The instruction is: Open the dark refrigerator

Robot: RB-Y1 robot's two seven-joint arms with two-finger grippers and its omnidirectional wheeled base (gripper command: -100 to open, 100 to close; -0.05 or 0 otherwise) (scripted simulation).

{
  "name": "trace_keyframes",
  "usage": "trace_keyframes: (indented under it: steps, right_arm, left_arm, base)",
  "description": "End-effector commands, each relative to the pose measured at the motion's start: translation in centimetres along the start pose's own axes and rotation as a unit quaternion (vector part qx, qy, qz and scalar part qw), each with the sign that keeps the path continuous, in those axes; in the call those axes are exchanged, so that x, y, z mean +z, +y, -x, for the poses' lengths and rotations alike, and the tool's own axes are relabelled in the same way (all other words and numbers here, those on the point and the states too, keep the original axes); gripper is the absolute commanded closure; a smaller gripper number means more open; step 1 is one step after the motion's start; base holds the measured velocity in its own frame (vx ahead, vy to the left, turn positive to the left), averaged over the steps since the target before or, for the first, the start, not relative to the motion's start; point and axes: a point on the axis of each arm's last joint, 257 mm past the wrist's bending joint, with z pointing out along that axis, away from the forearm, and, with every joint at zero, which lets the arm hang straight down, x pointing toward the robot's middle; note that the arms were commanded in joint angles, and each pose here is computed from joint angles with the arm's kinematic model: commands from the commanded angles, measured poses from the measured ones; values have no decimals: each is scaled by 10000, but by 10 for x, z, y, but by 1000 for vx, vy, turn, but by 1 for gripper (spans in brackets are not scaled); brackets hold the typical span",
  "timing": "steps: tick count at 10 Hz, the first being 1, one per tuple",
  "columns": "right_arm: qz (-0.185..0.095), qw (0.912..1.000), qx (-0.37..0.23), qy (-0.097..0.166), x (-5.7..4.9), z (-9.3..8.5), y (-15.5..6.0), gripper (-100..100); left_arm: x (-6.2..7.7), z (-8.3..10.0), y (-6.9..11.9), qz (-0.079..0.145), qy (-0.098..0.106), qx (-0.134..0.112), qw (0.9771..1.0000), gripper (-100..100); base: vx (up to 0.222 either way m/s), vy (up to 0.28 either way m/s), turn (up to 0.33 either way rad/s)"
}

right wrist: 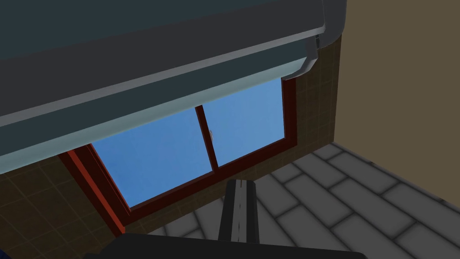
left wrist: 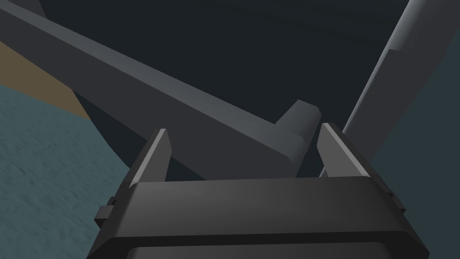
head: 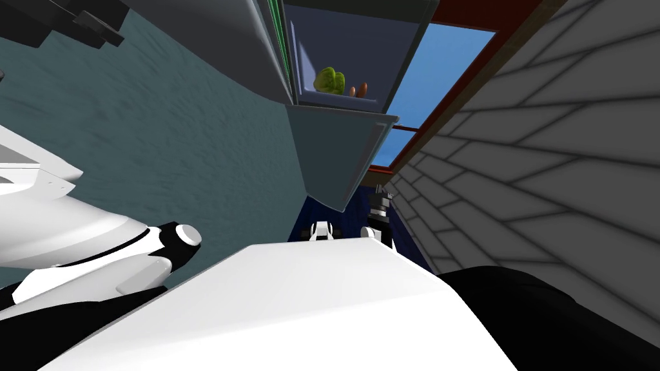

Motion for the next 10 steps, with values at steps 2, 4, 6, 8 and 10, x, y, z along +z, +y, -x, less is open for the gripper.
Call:
trace_keyframes:
  steps: [2,4,6,8,10]
  right_arm:
    - [0,10000,0,0,0,0,0,0]
    - [0,10000,0,0,0,0,0,0]
    - [0,10000,0,0,0,0,0,0]
    - [0,10000,0,0,0,0,0,0]
    - [1,10000,1,1,0,0,0,0]
  left_arm:
    - [-1,-2,-25,-256,10,69,9996,-100]
    - [-1,-2,-25,-256,10,69,9996,-100]
    - [-1,-2,-25,-256,10,69,9996,-100]
    - [-1,-2,-25,-256,10,69,9996,-100]
    - [-2,23,-15,-47,-251,92,9996,-100]
  base:
    - [-2,7,6]
    - [1,-4,-9]
    - [0,-3,6]
    - [0,7,-7]
    - [-127,7,-263]
